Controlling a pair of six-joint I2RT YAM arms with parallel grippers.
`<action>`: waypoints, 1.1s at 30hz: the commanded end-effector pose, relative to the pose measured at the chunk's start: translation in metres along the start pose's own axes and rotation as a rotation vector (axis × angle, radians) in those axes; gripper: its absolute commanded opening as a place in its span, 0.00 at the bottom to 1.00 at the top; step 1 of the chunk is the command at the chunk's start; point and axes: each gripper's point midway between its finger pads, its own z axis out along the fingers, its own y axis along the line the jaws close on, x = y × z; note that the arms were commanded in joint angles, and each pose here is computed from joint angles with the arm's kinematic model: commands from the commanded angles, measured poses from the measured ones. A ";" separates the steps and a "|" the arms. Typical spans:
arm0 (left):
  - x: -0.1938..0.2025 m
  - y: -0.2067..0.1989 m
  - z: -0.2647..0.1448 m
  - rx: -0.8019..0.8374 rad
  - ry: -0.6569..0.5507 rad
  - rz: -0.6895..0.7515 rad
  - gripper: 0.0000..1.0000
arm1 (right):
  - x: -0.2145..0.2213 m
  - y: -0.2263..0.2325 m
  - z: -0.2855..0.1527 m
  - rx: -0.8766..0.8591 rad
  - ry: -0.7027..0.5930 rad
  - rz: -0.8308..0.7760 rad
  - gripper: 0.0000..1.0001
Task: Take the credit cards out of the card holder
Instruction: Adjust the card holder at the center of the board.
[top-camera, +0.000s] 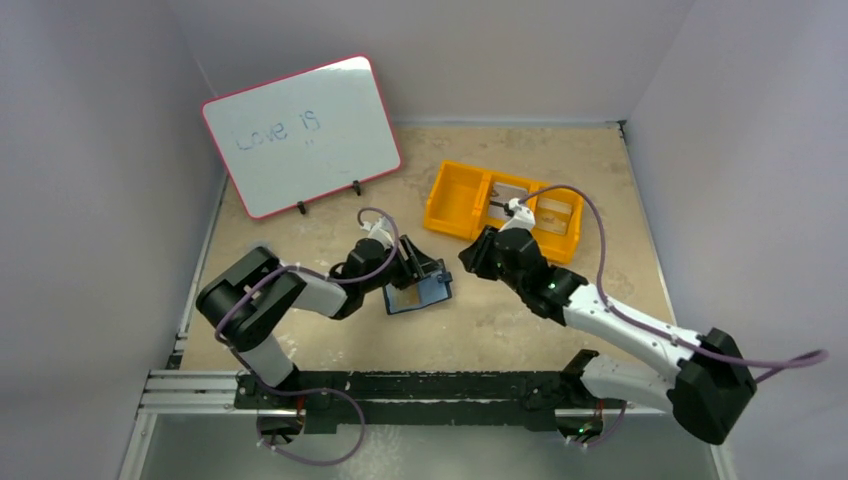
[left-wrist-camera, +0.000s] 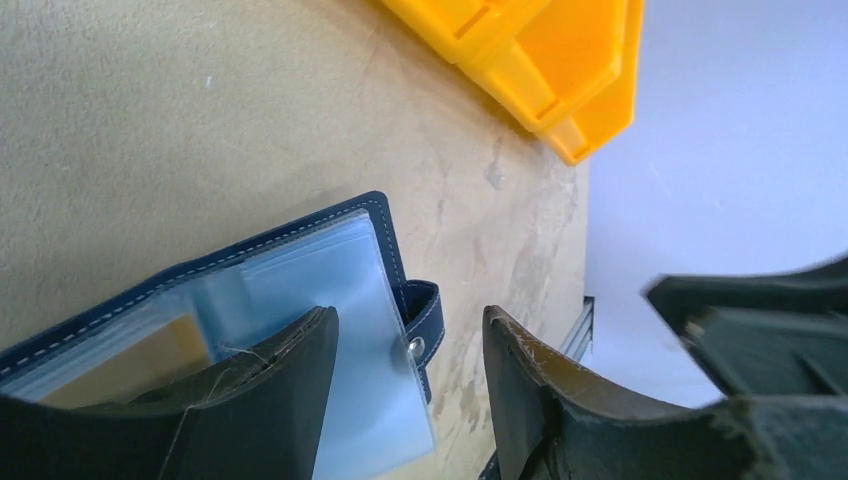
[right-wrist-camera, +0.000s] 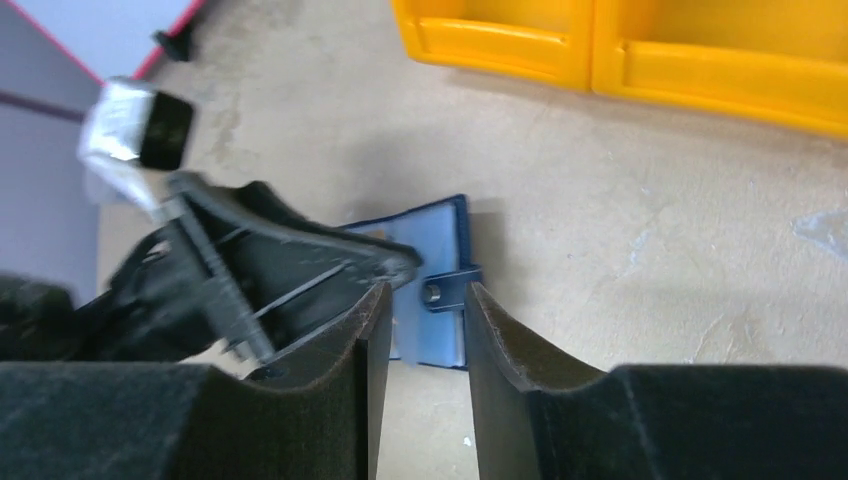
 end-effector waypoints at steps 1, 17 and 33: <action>-0.007 -0.006 0.016 -0.015 -0.027 0.038 0.54 | -0.019 0.035 -0.021 -0.226 -0.082 -0.088 0.37; -0.039 -0.014 -0.008 -0.140 -0.156 0.136 0.55 | 0.055 0.079 -0.017 -0.638 0.166 -0.208 0.33; -0.018 -0.017 -0.004 -0.066 -0.068 0.091 0.54 | 0.064 0.043 0.005 -0.362 0.252 -0.125 0.42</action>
